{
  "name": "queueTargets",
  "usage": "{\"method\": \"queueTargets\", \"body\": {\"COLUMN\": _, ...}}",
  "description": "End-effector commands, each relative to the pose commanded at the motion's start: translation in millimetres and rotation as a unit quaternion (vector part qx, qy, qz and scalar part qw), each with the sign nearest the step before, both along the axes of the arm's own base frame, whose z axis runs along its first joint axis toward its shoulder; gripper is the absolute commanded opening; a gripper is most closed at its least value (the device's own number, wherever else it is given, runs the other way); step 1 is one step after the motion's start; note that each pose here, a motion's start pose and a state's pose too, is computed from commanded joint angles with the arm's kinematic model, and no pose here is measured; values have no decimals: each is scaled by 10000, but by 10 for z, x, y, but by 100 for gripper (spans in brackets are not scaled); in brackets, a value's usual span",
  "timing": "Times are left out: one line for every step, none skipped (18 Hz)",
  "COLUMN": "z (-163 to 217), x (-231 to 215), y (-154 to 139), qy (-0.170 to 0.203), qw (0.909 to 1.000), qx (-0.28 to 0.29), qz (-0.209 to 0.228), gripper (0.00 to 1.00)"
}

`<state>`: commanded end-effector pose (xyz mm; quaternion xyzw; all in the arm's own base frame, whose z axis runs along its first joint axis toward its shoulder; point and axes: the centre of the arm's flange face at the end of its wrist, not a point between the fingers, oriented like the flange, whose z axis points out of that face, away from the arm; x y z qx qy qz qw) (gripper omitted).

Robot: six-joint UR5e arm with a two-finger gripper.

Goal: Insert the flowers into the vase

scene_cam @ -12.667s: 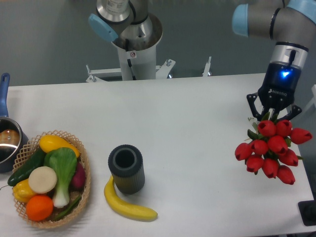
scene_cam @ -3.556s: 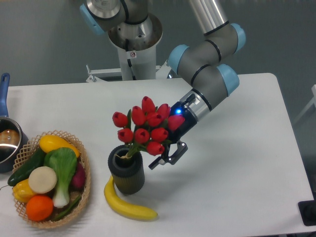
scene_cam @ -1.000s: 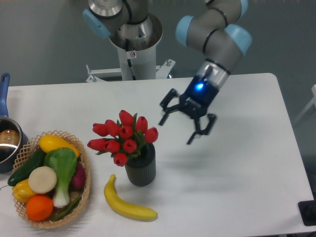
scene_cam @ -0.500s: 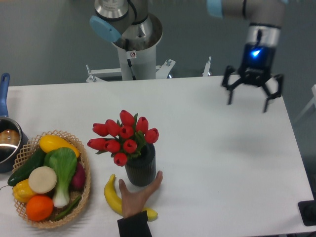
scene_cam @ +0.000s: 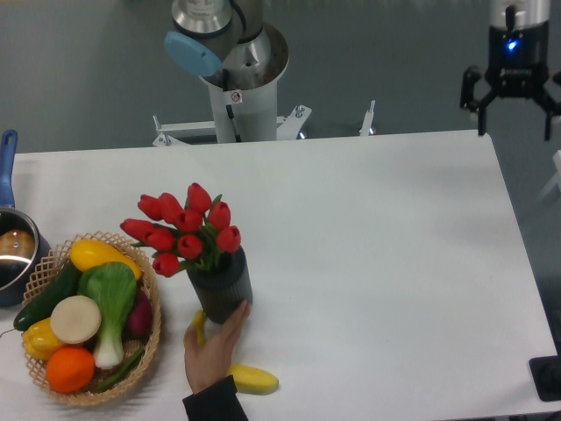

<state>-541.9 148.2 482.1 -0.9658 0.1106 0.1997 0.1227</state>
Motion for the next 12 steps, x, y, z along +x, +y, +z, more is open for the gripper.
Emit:
{"method": "queueTargets", "body": {"z": -2, "x": 10, "y": -2, "qy": -32, "qw": 10000, "qx": -34, "qz": -66, "gripper": 100}}
{"method": "queueTargets", "body": {"z": -21, "x": 61, "y": -10, "qy": -80, "qw": 9999, "qx": -55, "qz": -97, "gripper": 100}}
{"method": "queueTargets", "body": {"z": -51, "x": 94, "y": -14, "qy": -121, "qw": 9998, "qx": -82, "qz": -110, "gripper": 100}}
{"method": "queueTargets", "body": {"z": -56, "x": 134, "y": -21, "qy": -138, "qw": 9998, "qx": -125, "qz": -94, "gripper": 100}}
{"method": "queueTargets", "body": {"z": -77, "x": 153, "y": -26, "qy": -164, "qw": 9997, "qx": -189, "qz": -79, "gripper": 100}}
{"method": "queueTargets", "body": {"z": -87, "x": 176, "y": -28, "qy": -174, "qw": 9995, "qx": -239, "qz": -68, "gripper": 100}}
{"method": "queueTargets", "body": {"z": -121, "x": 187, "y": -22, "qy": -206, "qw": 9994, "qx": -289, "qz": -66, "gripper": 100}}
{"method": "queueTargets", "body": {"z": -139, "x": 205, "y": -23, "qy": -222, "qw": 9992, "qx": -332, "qz": -58, "gripper": 100}}
{"method": "queueTargets", "body": {"z": -156, "x": 222, "y": -27, "qy": -239, "qw": 9991, "qx": -353, "qz": -51, "gripper": 100}}
{"method": "queueTargets", "body": {"z": -179, "x": 234, "y": -3, "qy": -261, "qw": 9990, "qx": -354, "qz": -74, "gripper": 100}}
{"method": "queueTargets", "body": {"z": -211, "x": 246, "y": 9, "qy": -291, "qw": 9988, "qx": -375, "qz": -83, "gripper": 100}}
{"method": "queueTargets", "body": {"z": -239, "x": 264, "y": -9, "qy": -317, "qw": 9984, "qx": -460, "qz": -54, "gripper": 100}}
